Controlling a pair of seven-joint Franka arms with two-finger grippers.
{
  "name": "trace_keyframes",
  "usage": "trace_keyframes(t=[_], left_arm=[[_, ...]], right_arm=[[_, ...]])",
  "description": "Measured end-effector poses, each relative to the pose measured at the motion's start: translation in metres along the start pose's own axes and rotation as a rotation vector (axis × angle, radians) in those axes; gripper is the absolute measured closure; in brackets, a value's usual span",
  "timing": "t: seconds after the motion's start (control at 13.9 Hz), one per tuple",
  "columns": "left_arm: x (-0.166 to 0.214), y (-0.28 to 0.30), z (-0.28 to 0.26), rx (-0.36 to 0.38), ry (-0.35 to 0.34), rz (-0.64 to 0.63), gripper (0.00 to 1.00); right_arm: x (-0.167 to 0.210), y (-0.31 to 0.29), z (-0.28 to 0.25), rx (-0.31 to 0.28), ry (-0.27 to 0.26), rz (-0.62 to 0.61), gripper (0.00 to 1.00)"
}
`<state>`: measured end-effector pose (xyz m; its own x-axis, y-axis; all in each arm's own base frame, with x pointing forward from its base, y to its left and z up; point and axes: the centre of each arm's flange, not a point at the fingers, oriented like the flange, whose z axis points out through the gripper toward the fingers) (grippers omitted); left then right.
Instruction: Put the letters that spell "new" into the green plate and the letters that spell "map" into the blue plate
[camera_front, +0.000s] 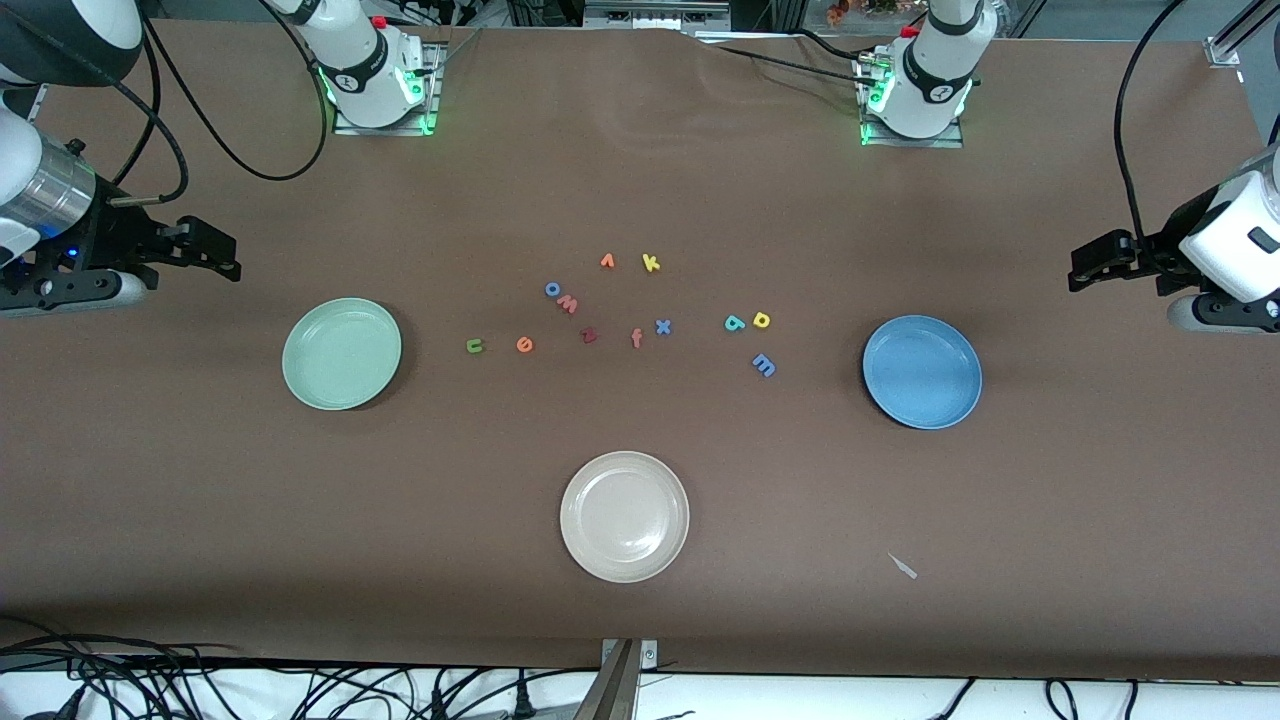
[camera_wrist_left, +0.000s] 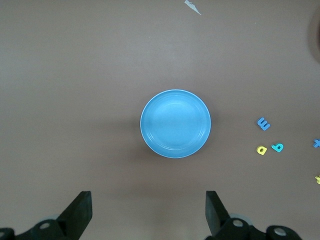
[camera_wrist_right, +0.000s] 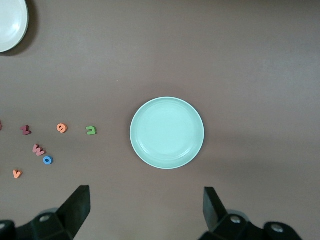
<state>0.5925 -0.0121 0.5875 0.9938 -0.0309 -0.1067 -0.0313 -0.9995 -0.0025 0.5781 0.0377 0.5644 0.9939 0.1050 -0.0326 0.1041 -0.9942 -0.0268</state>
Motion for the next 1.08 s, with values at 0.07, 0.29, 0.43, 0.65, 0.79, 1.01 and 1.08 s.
trace_keyframes(t=[0.07, 0.29, 0.43, 0.65, 0.79, 1.01, 1.08], left_arm=[[0.0, 0.0, 0.0, 0.0, 0.0, 0.0, 0.0], [0.0, 0.0, 0.0, 0.0, 0.0, 0.0, 0.0], [0.0, 0.0, 0.0, 0.0, 0.0, 0.0, 0.0], [0.0, 0.0003, 0.0, 0.0, 0.0, 0.0, 0.0], [0.0, 0.0009, 0.0, 0.0, 0.0, 0.001, 0.0], [-0.0001, 0.0018, 0.0016, 0.0, -0.008, 0.003, 0.0], [0.0001, 0.0037, 0.0021, 0.001, -0.01, 0.006, 0.0]], right_arm=[[0.0, 0.0, 0.0, 0.0, 0.0, 0.0, 0.0], [0.0, 0.0, 0.0, 0.0, 0.0, 0.0, 0.0], [0.0, 0.0, 0.0, 0.0, 0.0, 0.0, 0.0], [0.0, 0.0, 0.0001, 0.0, 0.0, 0.0, 0.0], [0.0001, 0.0, 0.0002, 0.0, 0.0, 0.0, 0.0], [0.0001, 0.0, 0.0002, 0.0, 0.0, 0.0, 0.0], [0.0001, 0.0, 0.0002, 0.0, 0.0, 0.0, 0.0]])
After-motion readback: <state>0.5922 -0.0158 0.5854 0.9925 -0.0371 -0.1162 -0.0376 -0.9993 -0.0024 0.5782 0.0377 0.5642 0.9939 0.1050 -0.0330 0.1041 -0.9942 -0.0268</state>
